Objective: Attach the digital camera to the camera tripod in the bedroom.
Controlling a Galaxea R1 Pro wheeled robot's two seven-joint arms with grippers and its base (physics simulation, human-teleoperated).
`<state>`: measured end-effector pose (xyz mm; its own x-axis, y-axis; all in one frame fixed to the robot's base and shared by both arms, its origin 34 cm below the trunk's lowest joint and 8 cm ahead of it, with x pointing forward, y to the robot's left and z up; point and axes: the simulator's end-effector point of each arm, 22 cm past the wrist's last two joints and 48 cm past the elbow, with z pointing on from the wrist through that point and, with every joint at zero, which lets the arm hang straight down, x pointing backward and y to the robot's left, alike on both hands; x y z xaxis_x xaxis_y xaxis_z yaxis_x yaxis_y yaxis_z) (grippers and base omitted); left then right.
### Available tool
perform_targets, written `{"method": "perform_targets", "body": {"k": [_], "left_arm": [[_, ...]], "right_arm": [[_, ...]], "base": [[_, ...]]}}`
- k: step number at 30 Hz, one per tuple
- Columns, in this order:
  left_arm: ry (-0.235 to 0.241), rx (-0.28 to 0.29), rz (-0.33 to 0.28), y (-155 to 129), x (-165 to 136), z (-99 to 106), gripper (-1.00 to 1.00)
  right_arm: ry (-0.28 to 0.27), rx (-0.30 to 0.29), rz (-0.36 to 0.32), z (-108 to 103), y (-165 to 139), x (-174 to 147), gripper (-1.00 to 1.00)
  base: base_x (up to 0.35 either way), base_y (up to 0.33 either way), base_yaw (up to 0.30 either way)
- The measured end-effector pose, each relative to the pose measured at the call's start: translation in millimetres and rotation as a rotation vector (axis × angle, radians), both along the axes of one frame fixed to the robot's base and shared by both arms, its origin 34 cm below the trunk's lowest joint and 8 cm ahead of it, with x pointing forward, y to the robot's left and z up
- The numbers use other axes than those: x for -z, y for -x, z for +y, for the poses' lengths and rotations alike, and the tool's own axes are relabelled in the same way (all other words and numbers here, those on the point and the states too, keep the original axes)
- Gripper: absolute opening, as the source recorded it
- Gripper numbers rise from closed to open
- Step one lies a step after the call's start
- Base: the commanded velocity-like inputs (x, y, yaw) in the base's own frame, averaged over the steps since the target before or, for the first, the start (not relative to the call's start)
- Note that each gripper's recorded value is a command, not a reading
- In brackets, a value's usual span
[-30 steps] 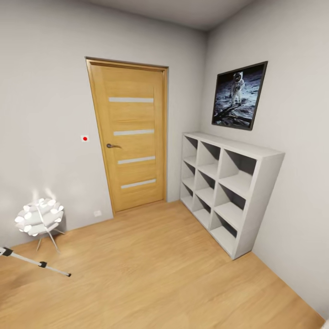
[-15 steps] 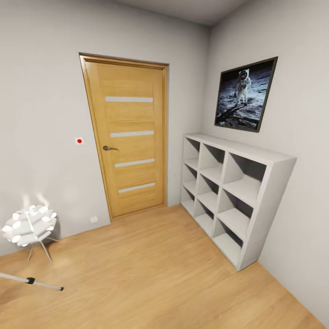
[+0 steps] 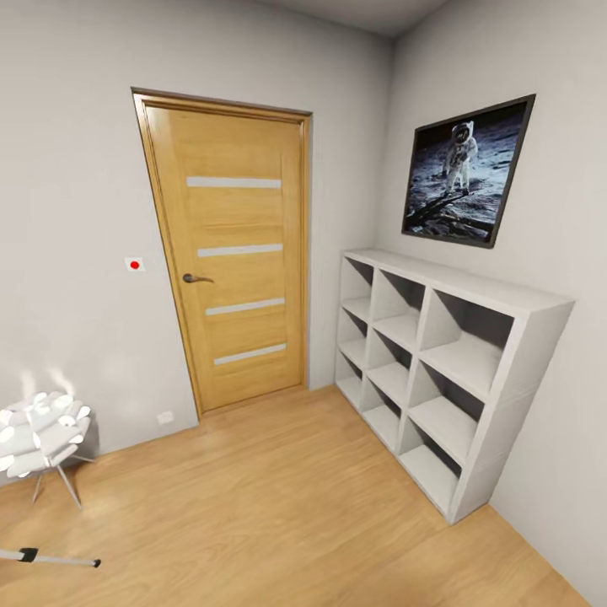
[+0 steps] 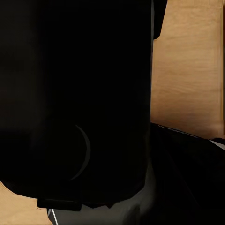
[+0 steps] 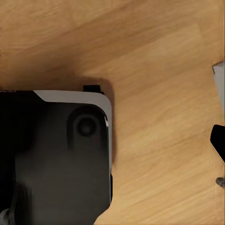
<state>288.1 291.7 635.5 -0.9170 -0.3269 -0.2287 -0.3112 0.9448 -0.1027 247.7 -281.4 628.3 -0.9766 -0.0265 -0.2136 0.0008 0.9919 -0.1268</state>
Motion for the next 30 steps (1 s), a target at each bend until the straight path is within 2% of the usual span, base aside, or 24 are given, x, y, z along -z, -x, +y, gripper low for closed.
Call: {"method": "perform_targets", "body": {"k": [30], "left_arm": [[0.000, 0.000, 0.000, 0.0, 0.0, 0.0, -1.00]], "right_arm": [[0.000, 0.000, 0.002, -0.1, 0.5, 0.1, 1.00]], "base": [[0.320, 0.000, 0.000]]}}
